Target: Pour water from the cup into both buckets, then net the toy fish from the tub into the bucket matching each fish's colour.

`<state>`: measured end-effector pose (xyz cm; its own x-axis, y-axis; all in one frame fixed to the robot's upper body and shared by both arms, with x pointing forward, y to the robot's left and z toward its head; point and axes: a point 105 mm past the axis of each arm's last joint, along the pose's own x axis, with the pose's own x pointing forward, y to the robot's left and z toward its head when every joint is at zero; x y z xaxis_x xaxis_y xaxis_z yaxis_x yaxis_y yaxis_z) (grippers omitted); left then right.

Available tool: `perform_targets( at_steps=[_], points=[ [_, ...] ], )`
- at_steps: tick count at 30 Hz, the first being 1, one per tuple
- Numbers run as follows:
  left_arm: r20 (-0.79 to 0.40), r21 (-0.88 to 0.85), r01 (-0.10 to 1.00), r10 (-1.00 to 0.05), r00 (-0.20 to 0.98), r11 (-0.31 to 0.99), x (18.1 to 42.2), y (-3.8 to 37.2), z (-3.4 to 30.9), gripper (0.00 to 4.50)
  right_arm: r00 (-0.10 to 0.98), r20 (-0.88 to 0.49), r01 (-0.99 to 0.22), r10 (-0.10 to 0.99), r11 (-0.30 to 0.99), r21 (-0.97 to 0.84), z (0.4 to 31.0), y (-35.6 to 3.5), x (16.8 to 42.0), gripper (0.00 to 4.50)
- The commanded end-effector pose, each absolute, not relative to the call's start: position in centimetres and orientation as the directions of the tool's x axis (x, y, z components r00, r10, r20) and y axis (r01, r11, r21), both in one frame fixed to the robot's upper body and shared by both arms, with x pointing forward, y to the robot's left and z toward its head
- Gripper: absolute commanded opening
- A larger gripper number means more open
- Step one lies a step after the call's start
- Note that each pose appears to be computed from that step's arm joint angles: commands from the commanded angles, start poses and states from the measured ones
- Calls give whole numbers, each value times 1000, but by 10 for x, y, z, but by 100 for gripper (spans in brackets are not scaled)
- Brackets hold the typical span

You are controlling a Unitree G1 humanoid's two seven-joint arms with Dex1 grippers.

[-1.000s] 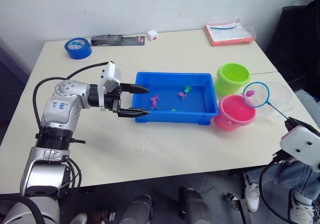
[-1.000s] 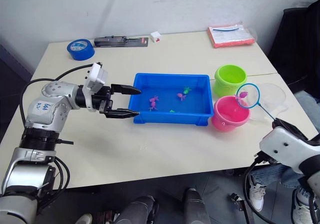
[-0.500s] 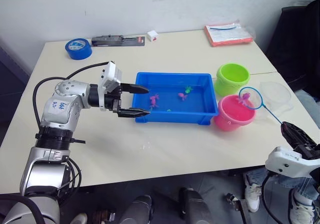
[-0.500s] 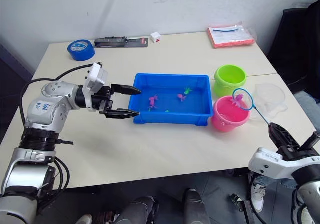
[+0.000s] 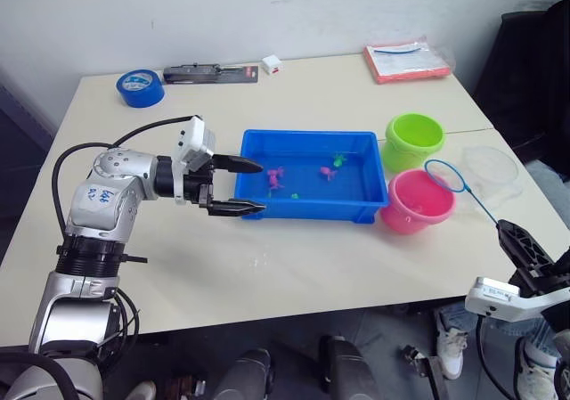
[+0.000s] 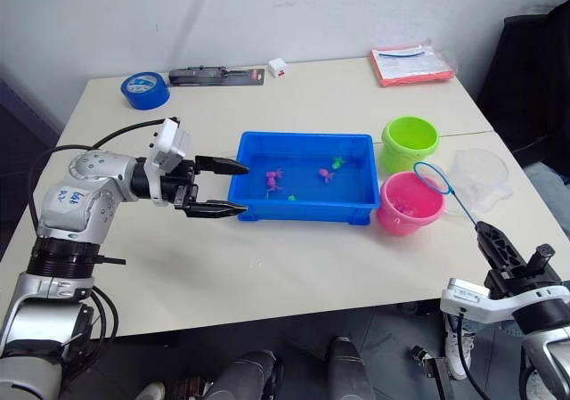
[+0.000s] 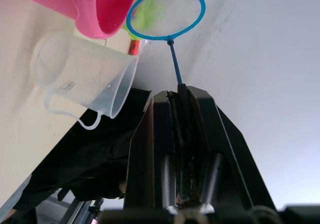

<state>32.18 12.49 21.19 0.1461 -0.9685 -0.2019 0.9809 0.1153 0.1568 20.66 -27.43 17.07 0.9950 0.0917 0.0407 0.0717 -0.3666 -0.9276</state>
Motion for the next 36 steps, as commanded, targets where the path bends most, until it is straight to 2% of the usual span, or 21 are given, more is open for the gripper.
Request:
perform_targets(
  at_steps=[1, 7, 12, 16, 20, 22, 24, 27, 36],
  points=[
    [-178, 192, 974, -972, 155, 120, 318, 129, 223, 450, 990, 88, 121, 107, -354, -927, 180, -274, 205, 78],
    [-173, 187, 971, -968, 181, 148, 320, 135, 224, 450, 975, 102, 147, 200, -225, -963, 199, -256, 221, 78],
    [-166, 193, 964, -962, 218, 185, 321, 141, 226, 450, 965, 58, 52, 255, 29, -998, 239, -247, 253, 78],
    [-162, 206, 954, -953, 254, 220, 321, 147, 228, 450, 935, -51, -164, 351, 301, -939, 245, -226, 266, 78],
    [-181, 209, 941, -935, 305, 267, 319, 159, 226, 450, 867, -214, -455, 450, 542, -707, 237, -206, 273, 78],
    [-192, 210, 933, -924, 332, 292, 318, 164, 225, 450, 840, -256, -535, 479, 648, -542, 239, -200, 277, 78],
    [-199, 204, 929, -916, 349, 310, 318, 169, 225, 450, 819, -298, -574, 490, 688, -445, 240, -196, 278, 78],
    [-211, 202, 919, -902, 378, 338, 316, 177, 224, 450, 738, -424, -640, 525, 743, -196, 235, -186, 283, 78],
    [-214, 207, 909, -889, 404, 363, 306, 179, 222, 450, 669, -508, -626, 542, 780, 8, 241, -179, 306, 78]
  ],
)
